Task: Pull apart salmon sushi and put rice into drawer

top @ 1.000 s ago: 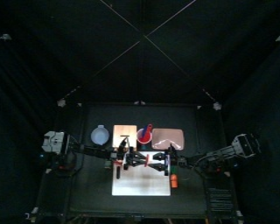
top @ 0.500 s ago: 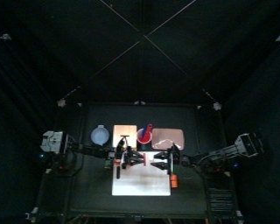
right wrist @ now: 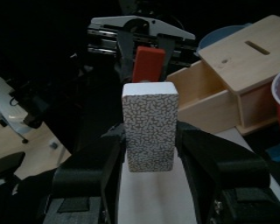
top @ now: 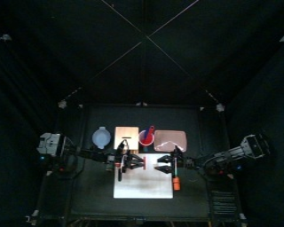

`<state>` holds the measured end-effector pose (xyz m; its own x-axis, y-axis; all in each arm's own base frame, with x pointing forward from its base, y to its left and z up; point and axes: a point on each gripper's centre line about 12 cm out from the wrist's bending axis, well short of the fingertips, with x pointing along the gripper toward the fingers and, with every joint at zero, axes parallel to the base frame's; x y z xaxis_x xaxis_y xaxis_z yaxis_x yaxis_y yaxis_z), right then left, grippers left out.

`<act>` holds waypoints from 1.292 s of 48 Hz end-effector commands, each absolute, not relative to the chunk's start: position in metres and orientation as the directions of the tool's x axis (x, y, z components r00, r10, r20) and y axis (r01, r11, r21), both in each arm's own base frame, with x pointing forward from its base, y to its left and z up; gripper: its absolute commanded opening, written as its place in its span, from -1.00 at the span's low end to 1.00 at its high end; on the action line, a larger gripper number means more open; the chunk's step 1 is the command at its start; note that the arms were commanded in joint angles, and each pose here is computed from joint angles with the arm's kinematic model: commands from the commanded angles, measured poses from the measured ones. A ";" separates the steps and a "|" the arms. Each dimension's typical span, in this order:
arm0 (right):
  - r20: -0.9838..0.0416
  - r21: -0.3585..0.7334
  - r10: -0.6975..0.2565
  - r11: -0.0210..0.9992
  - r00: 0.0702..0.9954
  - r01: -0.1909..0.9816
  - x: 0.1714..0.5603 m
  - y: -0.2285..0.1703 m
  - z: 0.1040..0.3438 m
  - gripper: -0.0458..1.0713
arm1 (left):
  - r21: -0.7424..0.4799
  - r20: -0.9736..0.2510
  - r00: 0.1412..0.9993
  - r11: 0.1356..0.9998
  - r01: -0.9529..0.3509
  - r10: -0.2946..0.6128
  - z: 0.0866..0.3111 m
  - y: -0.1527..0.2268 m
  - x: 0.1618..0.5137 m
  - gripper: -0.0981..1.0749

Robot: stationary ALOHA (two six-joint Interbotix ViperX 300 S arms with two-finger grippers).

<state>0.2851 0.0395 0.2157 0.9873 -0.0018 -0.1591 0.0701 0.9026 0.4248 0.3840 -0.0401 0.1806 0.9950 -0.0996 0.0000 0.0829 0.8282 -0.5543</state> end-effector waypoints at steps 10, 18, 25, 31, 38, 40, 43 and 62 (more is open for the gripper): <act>-0.273 0.480 0.031 0.870 0.961 0.108 0.288 0.044 0.216 0.35 | -0.566 -0.245 0.963 0.823 -0.052 -0.108 0.192 -0.055 0.409 0.18; -0.298 0.484 0.036 0.867 0.954 0.118 0.286 0.044 0.211 0.35 | -0.564 -0.402 0.908 0.813 -0.146 -0.116 0.191 -0.060 0.419 0.18; -0.361 0.510 0.037 0.844 0.932 0.164 0.281 0.044 0.200 0.36 | -0.633 -0.488 0.867 0.724 -0.272 -0.100 0.187 -0.060 0.421 0.18; -0.441 0.550 0.047 0.803 0.896 0.229 0.276 0.045 0.187 0.36 | -0.675 -0.541 0.836 0.642 -0.363 -0.096 0.174 -0.060 0.420 0.17; -0.519 0.587 0.039 0.742 0.854 0.323 0.274 0.041 0.173 0.36 | -0.683 -0.618 0.777 0.571 -0.456 -0.119 0.158 -0.065 0.421 0.16; -0.538 0.590 0.039 0.730 0.842 0.343 0.273 0.040 0.169 0.36 | -0.676 -0.636 0.761 0.569 -0.468 -0.130 0.155 -0.067 0.423 0.16; -0.573 0.591 0.036 0.710 0.819 0.383 0.274 0.039 0.160 0.36 | -0.658 -0.667 0.730 0.577 -0.483 -0.150 0.151 -0.070 0.426 0.16; -0.677 0.562 0.072 0.693 0.732 0.452 0.296 0.045 0.138 0.36 | -0.588 -0.750 0.627 0.645 -0.488 -0.210 0.162 -0.078 0.444 0.16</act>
